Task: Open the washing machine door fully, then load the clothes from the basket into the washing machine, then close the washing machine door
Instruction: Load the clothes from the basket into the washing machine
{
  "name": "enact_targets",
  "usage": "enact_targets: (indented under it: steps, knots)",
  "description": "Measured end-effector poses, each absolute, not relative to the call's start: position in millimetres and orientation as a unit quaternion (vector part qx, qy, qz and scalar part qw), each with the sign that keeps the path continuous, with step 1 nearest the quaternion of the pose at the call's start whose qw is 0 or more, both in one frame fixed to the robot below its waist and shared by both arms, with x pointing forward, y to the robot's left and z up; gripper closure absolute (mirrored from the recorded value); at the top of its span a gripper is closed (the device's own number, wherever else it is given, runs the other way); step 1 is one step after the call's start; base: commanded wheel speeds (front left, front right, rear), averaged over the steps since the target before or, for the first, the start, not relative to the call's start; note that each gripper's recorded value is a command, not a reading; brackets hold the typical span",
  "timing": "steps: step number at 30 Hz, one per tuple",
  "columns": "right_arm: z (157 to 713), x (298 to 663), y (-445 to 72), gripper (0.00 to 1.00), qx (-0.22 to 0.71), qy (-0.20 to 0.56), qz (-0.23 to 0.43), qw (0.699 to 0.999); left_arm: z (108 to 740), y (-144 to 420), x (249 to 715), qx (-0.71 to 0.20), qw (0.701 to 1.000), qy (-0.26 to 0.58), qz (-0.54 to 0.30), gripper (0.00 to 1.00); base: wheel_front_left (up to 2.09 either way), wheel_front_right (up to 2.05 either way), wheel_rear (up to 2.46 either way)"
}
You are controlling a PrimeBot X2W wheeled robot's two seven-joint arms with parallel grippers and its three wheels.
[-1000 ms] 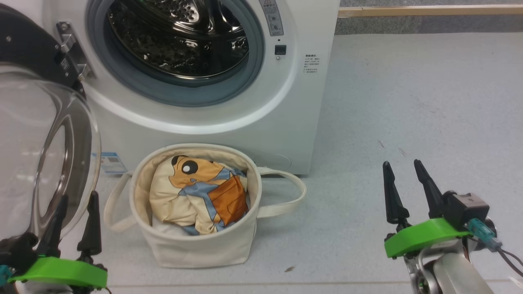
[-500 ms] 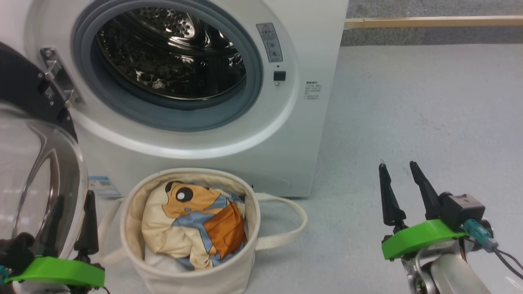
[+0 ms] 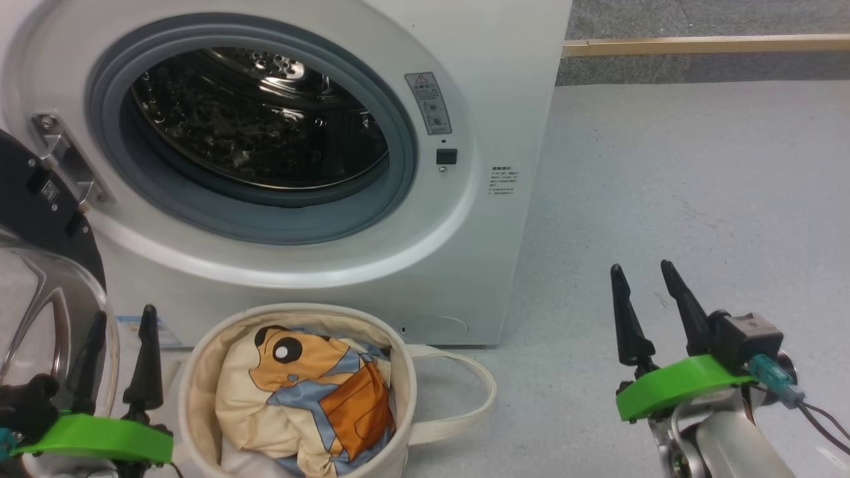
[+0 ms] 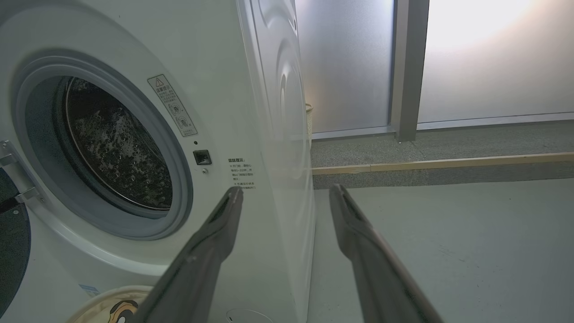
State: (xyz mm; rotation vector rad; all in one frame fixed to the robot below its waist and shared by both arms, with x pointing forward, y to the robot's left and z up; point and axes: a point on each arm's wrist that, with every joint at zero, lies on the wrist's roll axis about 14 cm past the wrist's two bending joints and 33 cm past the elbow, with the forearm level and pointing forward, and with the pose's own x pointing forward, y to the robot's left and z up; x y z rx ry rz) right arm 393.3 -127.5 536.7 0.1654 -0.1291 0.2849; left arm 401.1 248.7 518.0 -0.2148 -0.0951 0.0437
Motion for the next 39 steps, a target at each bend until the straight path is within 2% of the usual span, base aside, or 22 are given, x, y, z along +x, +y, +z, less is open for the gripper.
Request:
enact_targets:
  steps: [26,39]
  knots:
    - [527.6,398.5,-119.3,0.0,0.085,-0.05,0.151,0.983,503.6,246.3,405.6,-0.109,0.993,-0.028,0.024,0.0,0.0,0.0,0.0]
    - [513.8,405.8,-114.8,0.0,0.108,-0.031,0.152,0.982,463.4,225.5,426.9,-0.119,0.992,0.031,0.025,0.0,0.0,0.0,0.0]
